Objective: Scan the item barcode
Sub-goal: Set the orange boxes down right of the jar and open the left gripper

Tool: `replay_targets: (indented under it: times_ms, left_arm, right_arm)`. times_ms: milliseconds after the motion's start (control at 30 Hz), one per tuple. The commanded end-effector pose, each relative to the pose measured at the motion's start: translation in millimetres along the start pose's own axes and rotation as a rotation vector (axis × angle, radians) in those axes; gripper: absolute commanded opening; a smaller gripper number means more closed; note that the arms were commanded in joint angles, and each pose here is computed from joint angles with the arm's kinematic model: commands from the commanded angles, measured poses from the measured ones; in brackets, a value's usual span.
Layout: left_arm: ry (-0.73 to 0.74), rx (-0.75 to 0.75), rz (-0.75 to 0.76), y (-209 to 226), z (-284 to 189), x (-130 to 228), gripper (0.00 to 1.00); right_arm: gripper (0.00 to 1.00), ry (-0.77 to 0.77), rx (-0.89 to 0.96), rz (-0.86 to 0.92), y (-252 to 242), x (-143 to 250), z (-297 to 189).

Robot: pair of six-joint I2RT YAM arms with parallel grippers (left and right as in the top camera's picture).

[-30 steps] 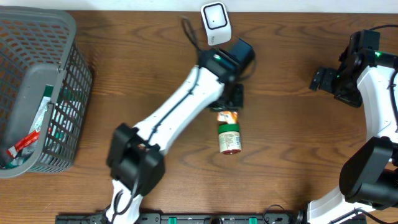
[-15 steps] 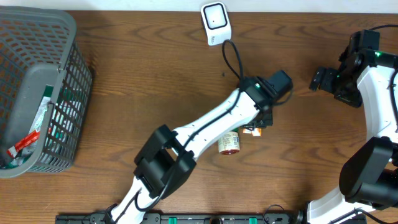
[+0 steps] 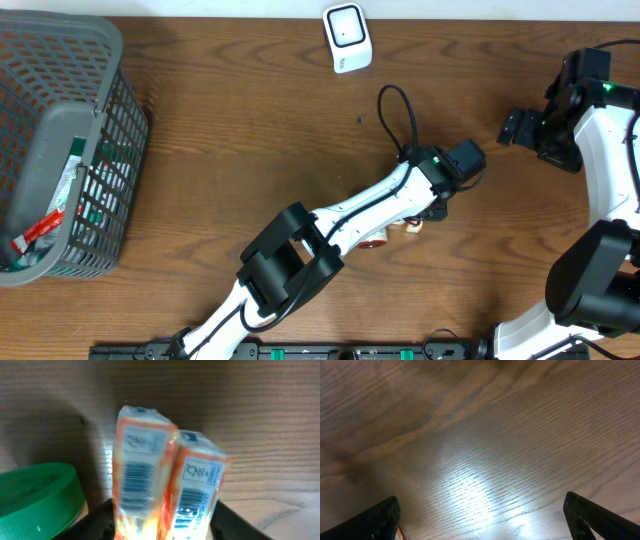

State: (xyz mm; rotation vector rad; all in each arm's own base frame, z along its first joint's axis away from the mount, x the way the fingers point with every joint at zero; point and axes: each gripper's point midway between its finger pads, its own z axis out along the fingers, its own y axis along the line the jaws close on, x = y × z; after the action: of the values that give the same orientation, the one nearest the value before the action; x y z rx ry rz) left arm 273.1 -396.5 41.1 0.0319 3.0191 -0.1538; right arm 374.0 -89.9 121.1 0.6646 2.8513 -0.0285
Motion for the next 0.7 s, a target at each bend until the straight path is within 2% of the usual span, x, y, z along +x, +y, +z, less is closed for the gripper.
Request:
replay_targets:
  times_ms: [0,267,400,500,667]
  left_arm:
    - [-0.019,-0.021,0.004,4.8,1.2,-4.2,0.66]
    - [-0.031,-0.006,0.069,1.6,-2.6,-8.5,0.71]
    - [-0.071,0.031,0.132,-6.0,-19.5,-22.3,0.76]
    - [-0.162,0.045,0.182,-6.8,-47.8,-45.2,0.77]
    - [-0.319,0.087,0.158,15.7,-119.3,-90.2,0.77]
  right_arm:
    - [0.99,-0.025,0.004,-0.008,-0.9,-4.5,-7.2]
    - [0.99,-0.025,0.004,-0.008,-0.9,-4.5,-7.2]
    - [0.99,-0.025,0.004,-0.008,-0.9,-4.5,-7.2]
    - [0.99,-0.024,0.004,-0.008,-0.9,-4.4,-7.2]
    - [0.99,-0.025,0.004,-0.008,-0.9,-4.5,-7.2]
